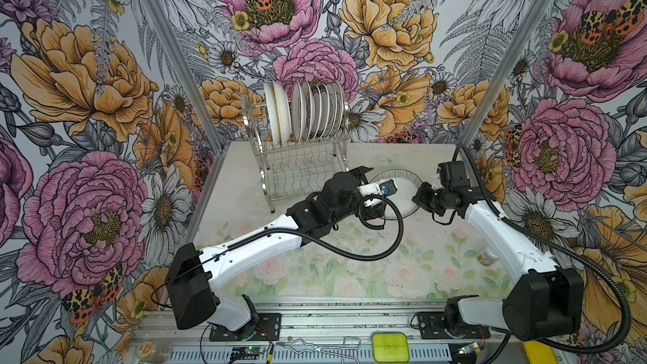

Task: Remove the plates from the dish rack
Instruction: 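Lower the striped plate with the right gripper while the left moves to the rack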

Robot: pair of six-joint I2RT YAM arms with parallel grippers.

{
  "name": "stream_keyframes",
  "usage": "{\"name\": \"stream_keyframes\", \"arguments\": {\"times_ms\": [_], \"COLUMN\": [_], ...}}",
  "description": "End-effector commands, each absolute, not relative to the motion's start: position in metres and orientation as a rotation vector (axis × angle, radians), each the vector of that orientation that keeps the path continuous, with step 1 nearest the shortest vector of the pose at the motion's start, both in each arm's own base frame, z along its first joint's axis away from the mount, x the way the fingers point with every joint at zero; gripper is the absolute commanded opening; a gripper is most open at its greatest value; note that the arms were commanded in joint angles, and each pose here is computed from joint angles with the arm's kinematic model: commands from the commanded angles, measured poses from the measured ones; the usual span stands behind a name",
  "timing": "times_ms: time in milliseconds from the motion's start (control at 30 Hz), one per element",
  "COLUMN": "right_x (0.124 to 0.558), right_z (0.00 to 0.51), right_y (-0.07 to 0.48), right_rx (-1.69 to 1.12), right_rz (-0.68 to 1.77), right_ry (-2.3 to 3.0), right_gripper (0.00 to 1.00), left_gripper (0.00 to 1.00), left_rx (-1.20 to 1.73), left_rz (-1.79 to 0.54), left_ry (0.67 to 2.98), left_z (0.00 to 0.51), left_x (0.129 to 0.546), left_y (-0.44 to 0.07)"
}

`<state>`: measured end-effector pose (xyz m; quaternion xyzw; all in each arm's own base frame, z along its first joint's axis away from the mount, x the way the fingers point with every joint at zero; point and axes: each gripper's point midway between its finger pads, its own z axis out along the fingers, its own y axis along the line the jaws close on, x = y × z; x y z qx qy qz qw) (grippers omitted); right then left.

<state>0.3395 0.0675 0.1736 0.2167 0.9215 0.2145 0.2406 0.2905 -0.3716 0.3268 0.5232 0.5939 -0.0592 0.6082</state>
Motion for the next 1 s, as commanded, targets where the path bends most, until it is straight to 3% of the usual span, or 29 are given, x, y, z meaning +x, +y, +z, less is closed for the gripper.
{"name": "stream_keyframes", "arguments": {"times_ms": [0, 133, 467, 967], "right_x": [0.374, 0.393, 0.452, 0.516], "right_z": [0.243, 0.254, 0.218, 0.135], "right_y": [0.068, 0.049, -0.010, -0.020], "right_rx": [0.430, 0.412, 0.575, 0.805], "right_rz": [0.675, 0.683, 0.814, 1.036], "right_ry": [2.276, 2.194, 2.023, 2.027], "right_gripper": [0.00, 0.00, 0.00, 0.00], "left_gripper": [0.99, 0.99, 0.99, 0.99], "left_rx": [1.058, 0.929, 0.606, 0.518], "left_rz": [-0.199, -0.268, -0.439, -0.391], "left_ry": [1.401, 1.479, 1.631, 1.724], "left_z": [0.352, 0.355, 0.352, 0.301], "left_x": [0.297, 0.306, 0.324, 0.335], "left_y": [-0.344, -0.315, -0.244, -0.223]}}
